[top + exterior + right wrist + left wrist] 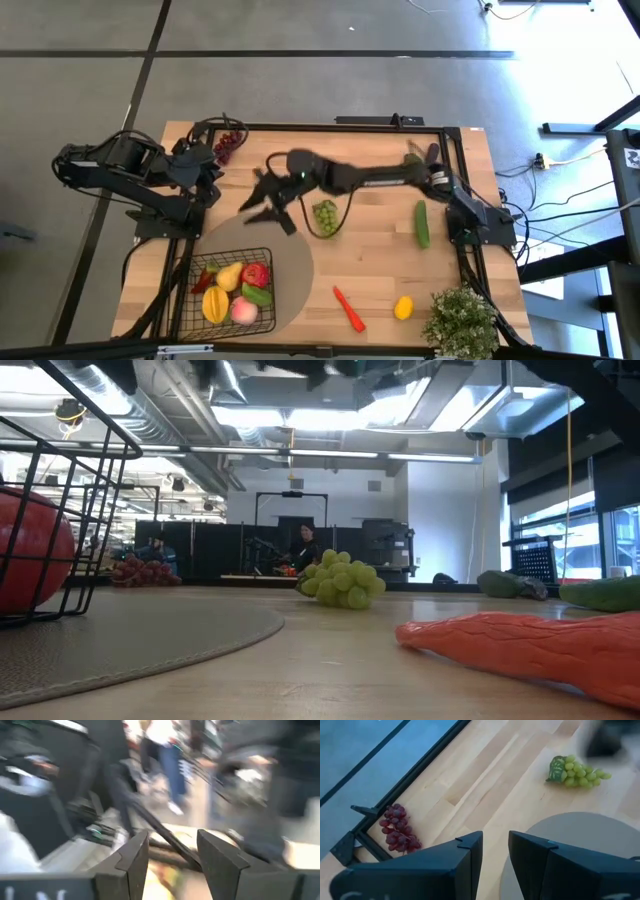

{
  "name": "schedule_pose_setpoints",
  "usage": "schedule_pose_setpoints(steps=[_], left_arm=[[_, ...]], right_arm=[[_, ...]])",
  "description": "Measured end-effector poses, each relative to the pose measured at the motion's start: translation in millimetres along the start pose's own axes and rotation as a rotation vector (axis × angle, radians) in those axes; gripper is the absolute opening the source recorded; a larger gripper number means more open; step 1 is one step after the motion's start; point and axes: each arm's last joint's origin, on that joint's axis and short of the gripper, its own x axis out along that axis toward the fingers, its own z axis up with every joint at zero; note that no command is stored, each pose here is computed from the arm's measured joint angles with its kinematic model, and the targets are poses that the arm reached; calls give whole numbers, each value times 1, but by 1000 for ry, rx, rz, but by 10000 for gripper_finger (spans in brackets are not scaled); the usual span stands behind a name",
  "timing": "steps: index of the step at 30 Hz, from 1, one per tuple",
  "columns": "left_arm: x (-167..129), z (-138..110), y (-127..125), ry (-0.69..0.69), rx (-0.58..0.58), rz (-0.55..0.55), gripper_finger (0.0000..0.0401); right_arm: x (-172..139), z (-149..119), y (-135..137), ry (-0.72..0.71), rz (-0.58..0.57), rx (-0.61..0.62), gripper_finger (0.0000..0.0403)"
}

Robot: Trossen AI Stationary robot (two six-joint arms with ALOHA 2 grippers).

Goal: Build produce basket
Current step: Put the green cucumber into the wire basket

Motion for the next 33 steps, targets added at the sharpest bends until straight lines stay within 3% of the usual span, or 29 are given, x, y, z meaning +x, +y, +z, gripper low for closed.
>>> schedule_pose_setpoints(steps=[6, 12, 18, 23, 30, 33], left_arm=[[0, 0, 0, -1, 24, 0, 84], [0, 0, 0, -4, -24, -1, 84], [0, 1, 1, -32, -103, 33, 84], [0, 2, 2, -57, -159, 61, 84], [1, 3, 5, -79, -245, 104, 84], [2, 4, 7, -84, -272, 124, 84]], right_arm=[[-47, 31, 2, 205, -392, 82, 162], [-93, 52, 13, 300, -742, 360, 162], [-125, 52, 21, 477, -830, 453, 162], [-156, 53, 28, 646, -923, 456, 162], [-194, 48, 46, 870, -1084, 649, 162], [-205, 44, 53, 994, -1162, 658, 162]])
